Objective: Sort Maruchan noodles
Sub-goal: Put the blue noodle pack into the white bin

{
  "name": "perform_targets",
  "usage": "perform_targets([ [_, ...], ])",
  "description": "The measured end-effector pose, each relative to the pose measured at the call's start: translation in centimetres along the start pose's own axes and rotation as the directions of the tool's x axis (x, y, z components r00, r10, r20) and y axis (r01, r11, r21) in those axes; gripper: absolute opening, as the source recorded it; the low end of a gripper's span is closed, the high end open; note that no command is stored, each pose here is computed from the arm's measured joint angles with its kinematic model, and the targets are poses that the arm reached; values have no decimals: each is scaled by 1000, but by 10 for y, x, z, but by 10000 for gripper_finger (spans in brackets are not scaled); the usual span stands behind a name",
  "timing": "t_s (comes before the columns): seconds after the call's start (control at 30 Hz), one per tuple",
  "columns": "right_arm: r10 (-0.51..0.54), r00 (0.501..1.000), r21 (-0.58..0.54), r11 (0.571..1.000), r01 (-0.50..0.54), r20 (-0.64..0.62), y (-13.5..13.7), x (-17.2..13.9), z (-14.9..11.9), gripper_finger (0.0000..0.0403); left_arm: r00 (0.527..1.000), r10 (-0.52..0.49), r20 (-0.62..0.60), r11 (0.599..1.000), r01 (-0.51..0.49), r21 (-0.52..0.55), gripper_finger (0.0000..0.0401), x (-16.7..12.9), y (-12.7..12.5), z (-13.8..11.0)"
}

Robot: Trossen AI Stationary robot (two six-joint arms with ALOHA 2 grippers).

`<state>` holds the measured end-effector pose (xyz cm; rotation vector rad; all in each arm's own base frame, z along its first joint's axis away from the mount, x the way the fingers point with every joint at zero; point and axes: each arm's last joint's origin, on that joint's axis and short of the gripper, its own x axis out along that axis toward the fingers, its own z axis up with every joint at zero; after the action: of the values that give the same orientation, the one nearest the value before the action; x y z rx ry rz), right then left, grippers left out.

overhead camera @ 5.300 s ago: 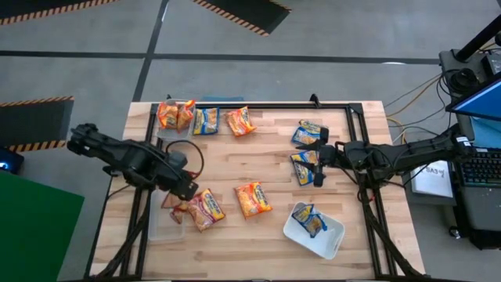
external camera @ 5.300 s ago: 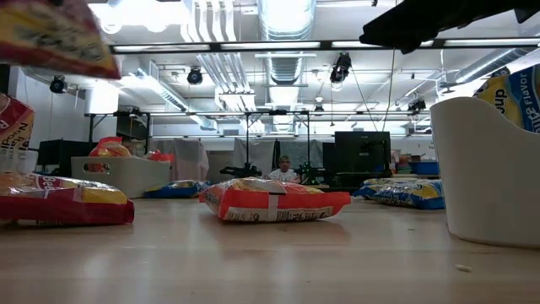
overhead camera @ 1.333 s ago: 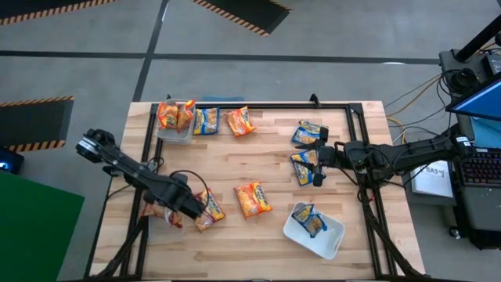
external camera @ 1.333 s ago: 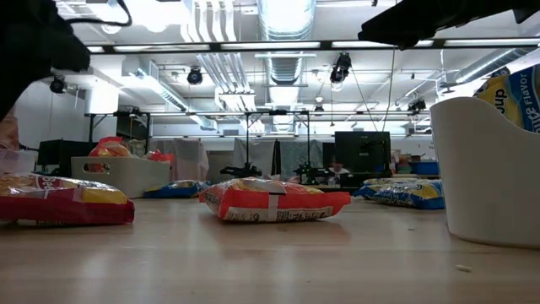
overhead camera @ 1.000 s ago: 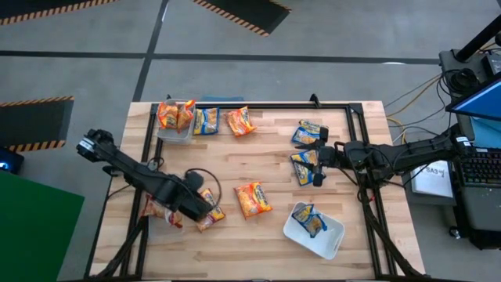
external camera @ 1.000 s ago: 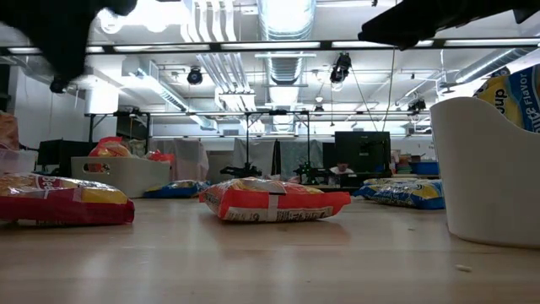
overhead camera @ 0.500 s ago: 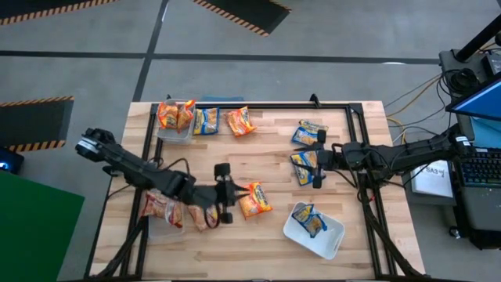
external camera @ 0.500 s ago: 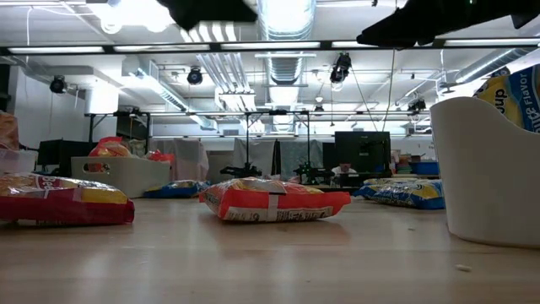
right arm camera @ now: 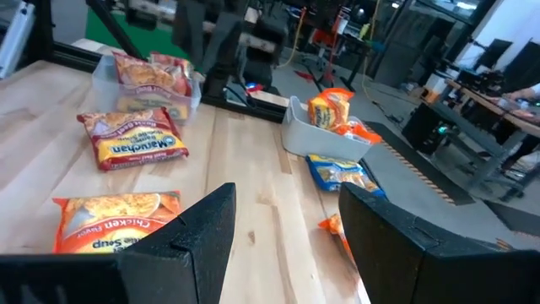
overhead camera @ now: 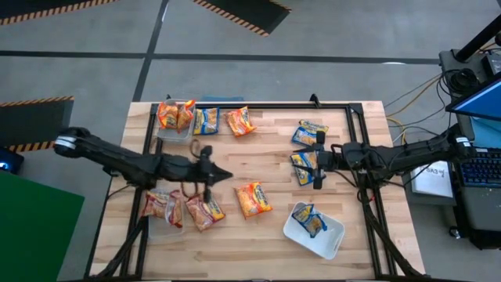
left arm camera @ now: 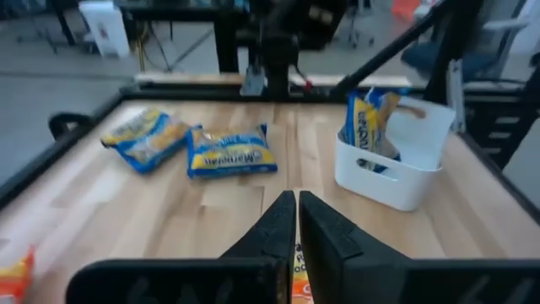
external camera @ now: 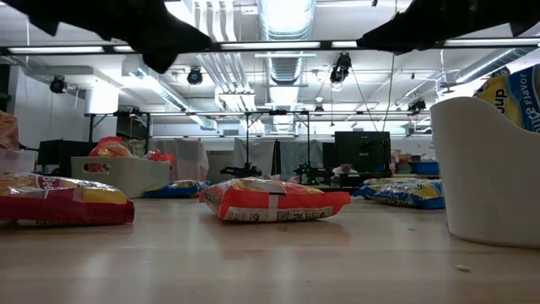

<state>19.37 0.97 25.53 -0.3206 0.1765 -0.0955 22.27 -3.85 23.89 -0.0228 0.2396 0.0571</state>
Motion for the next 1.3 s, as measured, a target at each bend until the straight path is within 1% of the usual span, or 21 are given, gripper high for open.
perform_targets([
  [0.2, 31, 999, 45, 998, -33, 37, -7, 2, -8, 201, 992, 11, 122, 1000, -13, 15, 0, -33, 13, -10],
  [0.37, 32, 996, 112, 993, -42, 87, -14, 2, -21, 201, 986, 21, 163, 999, -26, 29, 0, -49, 20, -26],
  [0.63, -81, 978, 246, 969, 32, 191, -24, -5, -45, 201, 978, 20, 210, 999, -26, 27, 0, -63, 24, -35],
  [0.77, -87, 971, 288, 957, 20, 223, -21, -9, -55, 201, 977, 16, 212, 999, -22, 28, 0, -65, 24, -36],
  [0.83, -82, 968, 311, 951, 4, 238, -19, -11, -60, 201, 978, -15, 209, 999, 9, 31, 0, -64, 23, -36],
  [0.9, -83, 963, 330, 944, -6, 255, -17, -13, -64, 201, 976, -66, 208, 998, 62, 26, 0, -64, 22, -37],
  [1.0, -90, 957, 338, 941, -9, 276, -15, -17, -70, 201, 969, -133, 206, 991, 135, 5, 0, -65, 20, -37],
  [1.07, -96, 951, 342, 940, -10, 294, -14, -19, -74, 201, 965, -161, 204, 986, 165, -2, 0, -65, 19, -37],
  [1.13, -103, 944, 336, 942, -9, 313, -13, -22, -77, 201, 964, -177, 200, 984, 179, 8, 0, -65, 18, -37],
  [1.3, -119, 929, 342, 940, -9, 350, -10, -30, -86, 201, 959, -180, 217, 983, 171, 58, 0, -70, 20, -39],
])
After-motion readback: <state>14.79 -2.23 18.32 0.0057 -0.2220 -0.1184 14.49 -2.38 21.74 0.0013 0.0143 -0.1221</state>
